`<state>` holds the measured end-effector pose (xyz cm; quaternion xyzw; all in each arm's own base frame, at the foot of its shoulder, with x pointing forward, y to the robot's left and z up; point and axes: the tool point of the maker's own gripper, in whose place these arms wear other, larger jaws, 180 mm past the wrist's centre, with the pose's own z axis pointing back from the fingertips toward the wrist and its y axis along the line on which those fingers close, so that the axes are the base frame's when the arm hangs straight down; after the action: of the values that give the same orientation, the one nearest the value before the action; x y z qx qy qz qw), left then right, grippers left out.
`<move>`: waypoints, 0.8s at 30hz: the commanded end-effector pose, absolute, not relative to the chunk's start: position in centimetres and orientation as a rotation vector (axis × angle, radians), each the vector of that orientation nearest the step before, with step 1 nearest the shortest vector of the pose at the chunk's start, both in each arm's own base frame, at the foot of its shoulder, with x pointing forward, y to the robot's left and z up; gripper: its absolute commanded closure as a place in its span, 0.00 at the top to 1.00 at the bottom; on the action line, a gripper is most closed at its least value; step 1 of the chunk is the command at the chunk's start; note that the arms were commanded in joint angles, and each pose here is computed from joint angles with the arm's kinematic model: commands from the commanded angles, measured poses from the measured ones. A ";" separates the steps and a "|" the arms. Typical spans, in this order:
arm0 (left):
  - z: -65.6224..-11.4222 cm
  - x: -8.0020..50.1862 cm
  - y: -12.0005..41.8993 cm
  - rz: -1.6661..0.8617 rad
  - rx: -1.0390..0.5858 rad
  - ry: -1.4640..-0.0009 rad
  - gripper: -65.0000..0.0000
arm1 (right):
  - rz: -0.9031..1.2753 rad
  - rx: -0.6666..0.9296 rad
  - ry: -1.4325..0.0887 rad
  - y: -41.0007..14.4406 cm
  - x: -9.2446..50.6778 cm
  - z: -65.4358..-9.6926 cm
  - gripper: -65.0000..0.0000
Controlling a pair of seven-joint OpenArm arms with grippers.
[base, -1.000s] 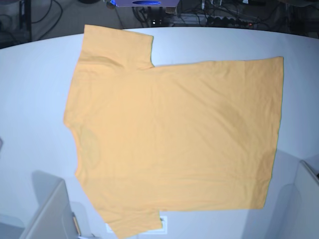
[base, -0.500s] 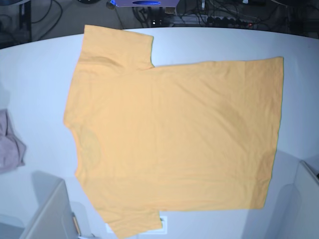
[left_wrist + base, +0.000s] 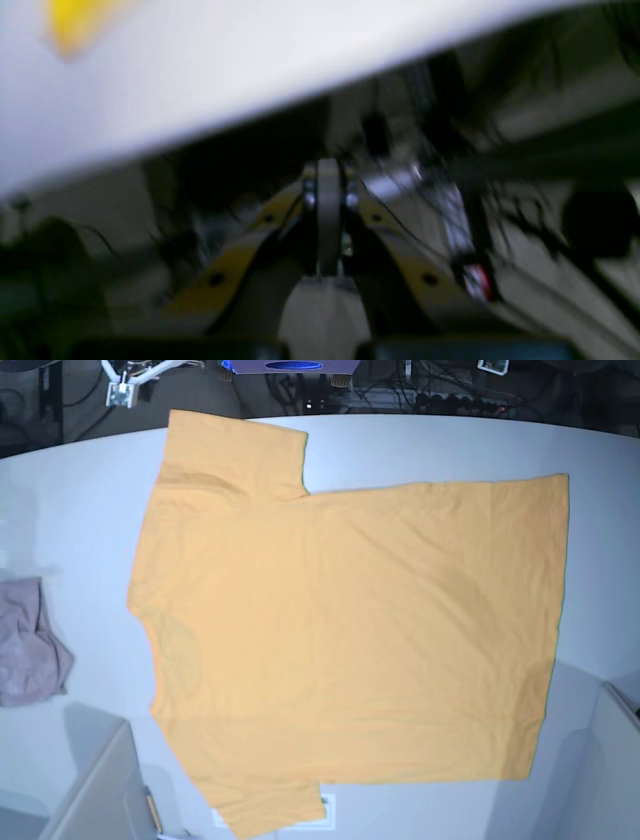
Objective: Fold the T-shirt properly
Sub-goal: 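Move both grippers down to the shoulder-edge corners of the orange T-shirt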
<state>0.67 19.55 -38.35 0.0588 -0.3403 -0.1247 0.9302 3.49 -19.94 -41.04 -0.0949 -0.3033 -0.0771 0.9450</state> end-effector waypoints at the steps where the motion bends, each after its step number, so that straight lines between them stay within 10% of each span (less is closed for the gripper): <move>1: -37.7 0.6 19.2 -0.252 0.114 -0.711 0.00 | -0.163 -0.201 -0.693 -20.1 5.1 -39.4 0.00; 12: -37.3 5.3 19.1 -0.180 0.113 -0.832 0.00 | -0.442 0.262 -0.730 -16.8 13.3 -38.4 0.00; 18: -36.6 8.1 20.7 0.117 0.017 -0.917 0.53 | -0.524 0.482 -0.779 -16.4 16.6 -36.4 0.62; 24: -34.9 10.4 24.7 0.276 -0.019 -0.983 0.68 | -0.534 0.439 -0.762 -17.4 16.8 -37.9 0.67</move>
<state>10.24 24.75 -35.57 -0.0085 -0.4605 0.1402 0.8765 16.43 -17.01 -38.64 0.2104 -0.3508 -0.2557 0.8760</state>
